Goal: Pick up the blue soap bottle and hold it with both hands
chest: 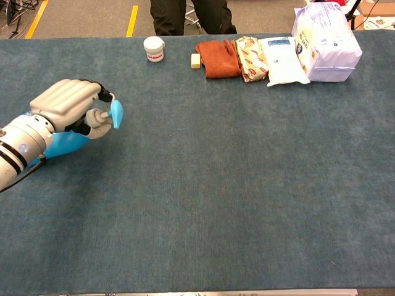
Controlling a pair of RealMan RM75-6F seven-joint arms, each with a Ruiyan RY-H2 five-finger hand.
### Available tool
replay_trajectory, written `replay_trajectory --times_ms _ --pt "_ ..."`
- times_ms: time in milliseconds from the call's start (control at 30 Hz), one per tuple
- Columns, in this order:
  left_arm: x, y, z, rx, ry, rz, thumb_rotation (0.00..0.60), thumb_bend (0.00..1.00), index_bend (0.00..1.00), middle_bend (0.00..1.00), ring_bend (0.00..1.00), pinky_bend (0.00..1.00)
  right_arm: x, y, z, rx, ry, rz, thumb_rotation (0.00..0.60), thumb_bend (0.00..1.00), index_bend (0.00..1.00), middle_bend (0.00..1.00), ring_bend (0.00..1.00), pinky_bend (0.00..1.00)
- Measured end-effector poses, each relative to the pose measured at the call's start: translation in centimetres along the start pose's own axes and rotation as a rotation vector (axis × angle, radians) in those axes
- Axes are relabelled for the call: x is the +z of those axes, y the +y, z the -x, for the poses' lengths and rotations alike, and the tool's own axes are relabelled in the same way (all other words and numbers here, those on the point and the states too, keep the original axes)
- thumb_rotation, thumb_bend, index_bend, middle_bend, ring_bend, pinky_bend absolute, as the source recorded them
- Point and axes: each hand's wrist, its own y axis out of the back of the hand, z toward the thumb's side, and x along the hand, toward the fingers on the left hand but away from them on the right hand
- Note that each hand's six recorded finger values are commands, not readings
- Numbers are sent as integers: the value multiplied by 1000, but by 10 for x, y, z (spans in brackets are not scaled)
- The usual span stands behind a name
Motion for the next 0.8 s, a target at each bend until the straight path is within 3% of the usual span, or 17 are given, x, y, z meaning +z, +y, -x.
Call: replay_trajectory --times_ms 467,800 --pt "-38 68 -8 141 -3 402 600 467 746 487 302 241 14 1 12 29 32 13 600 240 297 424 376 320" --pt "-73 106 -15 167 17 730 600 488 748 502 304 266 37 0 18 80 91 28 600 240 298 425 376 320"
